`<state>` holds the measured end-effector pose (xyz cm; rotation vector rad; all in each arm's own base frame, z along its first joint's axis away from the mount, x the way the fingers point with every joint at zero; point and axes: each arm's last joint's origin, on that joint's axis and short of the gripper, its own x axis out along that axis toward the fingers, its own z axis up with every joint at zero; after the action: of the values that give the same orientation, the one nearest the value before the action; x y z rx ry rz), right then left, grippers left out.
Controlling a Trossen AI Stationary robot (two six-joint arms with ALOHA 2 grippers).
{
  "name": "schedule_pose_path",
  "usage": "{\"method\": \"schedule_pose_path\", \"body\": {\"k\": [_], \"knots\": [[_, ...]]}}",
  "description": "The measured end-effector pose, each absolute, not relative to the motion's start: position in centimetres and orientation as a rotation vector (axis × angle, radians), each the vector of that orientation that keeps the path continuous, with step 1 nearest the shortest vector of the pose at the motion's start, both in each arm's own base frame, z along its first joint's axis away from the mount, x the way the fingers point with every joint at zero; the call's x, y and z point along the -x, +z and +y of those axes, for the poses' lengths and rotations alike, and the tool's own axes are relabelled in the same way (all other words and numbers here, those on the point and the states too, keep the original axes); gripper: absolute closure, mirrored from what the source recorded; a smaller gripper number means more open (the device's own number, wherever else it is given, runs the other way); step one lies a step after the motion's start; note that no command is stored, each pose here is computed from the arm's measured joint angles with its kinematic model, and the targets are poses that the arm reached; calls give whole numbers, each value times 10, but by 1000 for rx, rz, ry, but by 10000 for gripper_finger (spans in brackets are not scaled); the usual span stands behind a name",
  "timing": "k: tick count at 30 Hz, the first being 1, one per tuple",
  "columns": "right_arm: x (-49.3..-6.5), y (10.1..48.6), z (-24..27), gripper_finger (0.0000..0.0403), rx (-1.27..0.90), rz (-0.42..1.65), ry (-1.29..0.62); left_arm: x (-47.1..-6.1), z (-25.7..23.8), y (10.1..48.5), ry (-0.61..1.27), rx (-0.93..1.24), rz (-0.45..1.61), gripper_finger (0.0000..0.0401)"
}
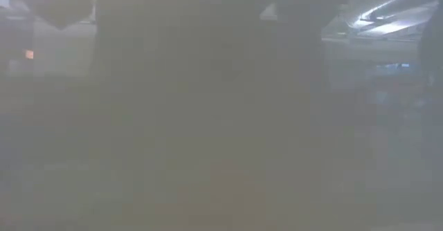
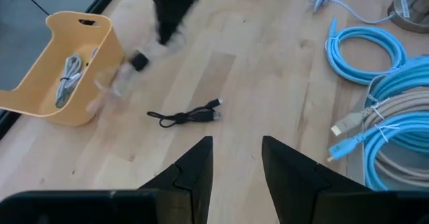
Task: Sort cables into bins
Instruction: Put the brown patterned charger cable into the yellow bin
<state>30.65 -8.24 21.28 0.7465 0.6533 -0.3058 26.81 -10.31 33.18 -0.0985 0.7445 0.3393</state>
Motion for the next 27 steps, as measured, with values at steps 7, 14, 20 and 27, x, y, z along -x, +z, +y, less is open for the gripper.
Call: {"method": "schedule_pose_path", "body": {"k": [7, 14, 20, 27], "knots": [[-312, 264, -132, 402, -477, 638, -413, -272, -94, 332, 382, 147, 732, 270], [-322, 281, -181, 402, -280, 760, -446, -275, -85, 332, 420, 181, 728, 270], [-332, 251, -198, 402, -207, 915, -397, -277, -77, 332, 444, 223, 728, 270], [-337, 239, -203, 402, -145, 940, -386, -277, -76, 332, 451, 250, 731, 270]]}}
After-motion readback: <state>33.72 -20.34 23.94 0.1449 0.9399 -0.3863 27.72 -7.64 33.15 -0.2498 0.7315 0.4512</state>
